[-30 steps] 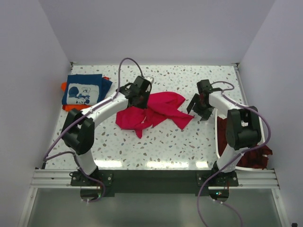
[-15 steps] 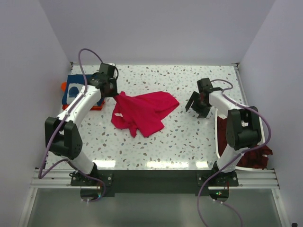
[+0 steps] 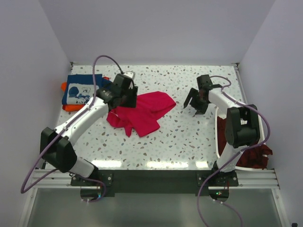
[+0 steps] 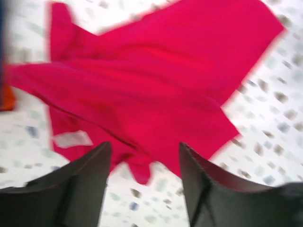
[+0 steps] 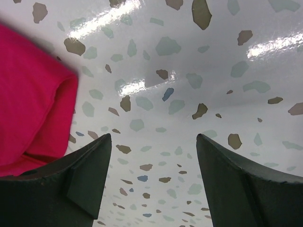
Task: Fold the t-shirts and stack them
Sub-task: Flatten the tshirt out
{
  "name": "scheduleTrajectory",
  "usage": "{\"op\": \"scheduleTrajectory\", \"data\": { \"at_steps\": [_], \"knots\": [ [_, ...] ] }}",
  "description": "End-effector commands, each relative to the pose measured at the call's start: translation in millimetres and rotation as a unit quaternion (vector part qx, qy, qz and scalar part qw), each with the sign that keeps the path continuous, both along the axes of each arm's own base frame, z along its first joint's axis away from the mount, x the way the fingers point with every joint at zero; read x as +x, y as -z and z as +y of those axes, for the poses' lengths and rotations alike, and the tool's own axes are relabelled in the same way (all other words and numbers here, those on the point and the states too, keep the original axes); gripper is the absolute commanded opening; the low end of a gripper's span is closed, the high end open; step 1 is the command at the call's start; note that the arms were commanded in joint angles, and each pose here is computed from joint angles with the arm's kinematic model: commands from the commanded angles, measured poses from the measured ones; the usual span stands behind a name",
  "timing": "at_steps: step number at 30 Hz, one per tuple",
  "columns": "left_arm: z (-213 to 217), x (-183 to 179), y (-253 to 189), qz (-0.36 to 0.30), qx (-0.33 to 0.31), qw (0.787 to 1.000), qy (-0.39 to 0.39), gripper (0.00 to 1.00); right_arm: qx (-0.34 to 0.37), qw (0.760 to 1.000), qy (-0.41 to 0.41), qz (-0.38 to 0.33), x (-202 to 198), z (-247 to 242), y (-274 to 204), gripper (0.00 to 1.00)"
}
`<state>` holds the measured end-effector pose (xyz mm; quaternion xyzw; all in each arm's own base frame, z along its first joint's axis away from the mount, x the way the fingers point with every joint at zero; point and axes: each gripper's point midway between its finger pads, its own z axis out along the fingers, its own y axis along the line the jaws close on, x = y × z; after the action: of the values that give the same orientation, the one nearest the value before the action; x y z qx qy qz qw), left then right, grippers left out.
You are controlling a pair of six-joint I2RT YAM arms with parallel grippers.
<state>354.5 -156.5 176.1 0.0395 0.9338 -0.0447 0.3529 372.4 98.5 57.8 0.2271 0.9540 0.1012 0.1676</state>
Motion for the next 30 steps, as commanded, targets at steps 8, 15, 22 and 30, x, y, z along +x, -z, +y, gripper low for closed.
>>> {"op": "scheduleTrajectory", "data": {
  "at_steps": [8, 15, 22, 30],
  "knots": [
    [-77, -102, 91, 0.138, -0.08, 0.985, 0.068, 0.53, 0.014, 0.999, -0.042, -0.012, 10, 8, -8, 0.75],
    [-71, -103, 127, 0.152, -0.029, 0.988, 0.029, 0.5, 0.02, 0.997, -0.068, -0.012, 10, 12, -13, 0.75],
    [-83, -85, 145, 0.149, -0.005, 0.988, 0.035, 0.54, 0.033, 0.997, -0.072, -0.012, 0, 15, -14, 0.75],
    [-64, -71, 130, 0.138, 0.074, 0.987, 0.024, 0.0, 0.032, 0.997, -0.073, -0.005, -15, 13, -7, 0.75]
  ]
}}
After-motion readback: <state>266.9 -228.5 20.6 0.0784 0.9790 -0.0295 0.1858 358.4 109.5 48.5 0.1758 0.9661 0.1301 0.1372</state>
